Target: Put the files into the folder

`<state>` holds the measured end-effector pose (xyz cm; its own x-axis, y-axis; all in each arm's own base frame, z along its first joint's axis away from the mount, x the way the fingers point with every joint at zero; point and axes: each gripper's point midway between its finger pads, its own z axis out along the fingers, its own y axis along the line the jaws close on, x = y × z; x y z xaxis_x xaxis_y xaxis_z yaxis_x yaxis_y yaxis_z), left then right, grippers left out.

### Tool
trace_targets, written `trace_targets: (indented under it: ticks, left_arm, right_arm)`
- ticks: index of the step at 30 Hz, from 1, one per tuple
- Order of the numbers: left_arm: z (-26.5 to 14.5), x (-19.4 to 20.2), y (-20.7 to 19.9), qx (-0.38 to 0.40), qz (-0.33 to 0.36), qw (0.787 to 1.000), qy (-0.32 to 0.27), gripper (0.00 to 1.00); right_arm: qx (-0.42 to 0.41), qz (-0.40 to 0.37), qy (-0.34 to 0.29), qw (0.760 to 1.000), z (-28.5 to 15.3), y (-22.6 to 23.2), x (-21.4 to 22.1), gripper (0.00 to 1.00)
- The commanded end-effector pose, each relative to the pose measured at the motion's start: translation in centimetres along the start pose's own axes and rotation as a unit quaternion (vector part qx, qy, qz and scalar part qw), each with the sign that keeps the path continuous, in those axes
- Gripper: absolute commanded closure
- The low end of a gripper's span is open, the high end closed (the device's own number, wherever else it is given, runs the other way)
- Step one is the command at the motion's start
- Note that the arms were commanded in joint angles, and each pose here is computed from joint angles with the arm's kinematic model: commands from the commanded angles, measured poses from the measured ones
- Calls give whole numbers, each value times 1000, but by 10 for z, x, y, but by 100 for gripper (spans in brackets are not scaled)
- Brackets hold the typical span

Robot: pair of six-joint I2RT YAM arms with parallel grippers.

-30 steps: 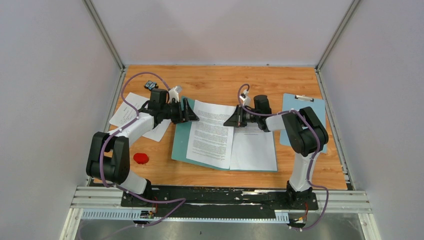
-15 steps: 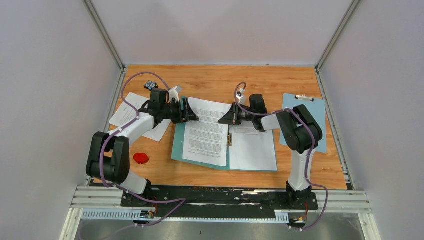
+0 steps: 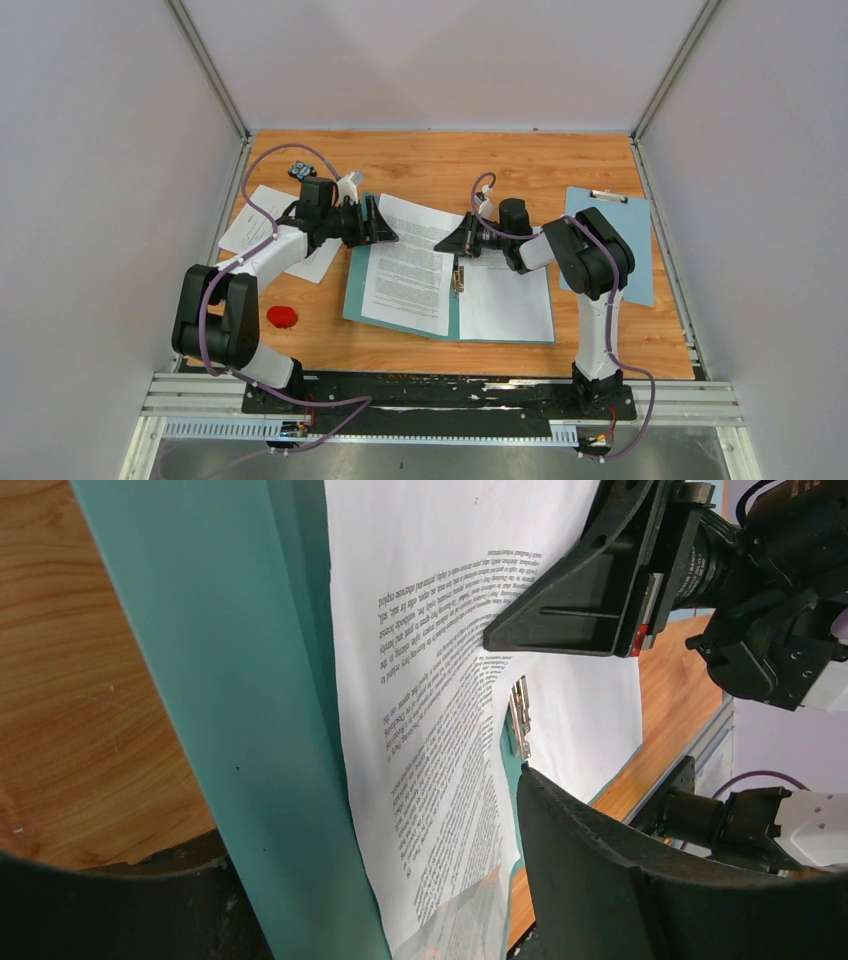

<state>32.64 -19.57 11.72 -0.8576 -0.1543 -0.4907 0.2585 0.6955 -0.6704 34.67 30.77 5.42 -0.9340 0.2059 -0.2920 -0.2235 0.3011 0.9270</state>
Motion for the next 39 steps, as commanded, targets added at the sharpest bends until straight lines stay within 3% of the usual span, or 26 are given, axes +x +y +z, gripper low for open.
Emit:
trace_targets:
  ticks: [1,25,39]
  left_arm:
    - [-6,-9,-10,11,18,1000,-18,27]
    - [-6,-8,-12,15,17,1000,-19,27]
    - [-9,-8,-13,11,25,999,-18,27]
  right_arm:
    - [-29,-13,-17,999,6,16,-6,100]
    - [-59,47,-24,997,24,26,-1,100]
    - [-35,75,-48,995,9,5,-11,100]
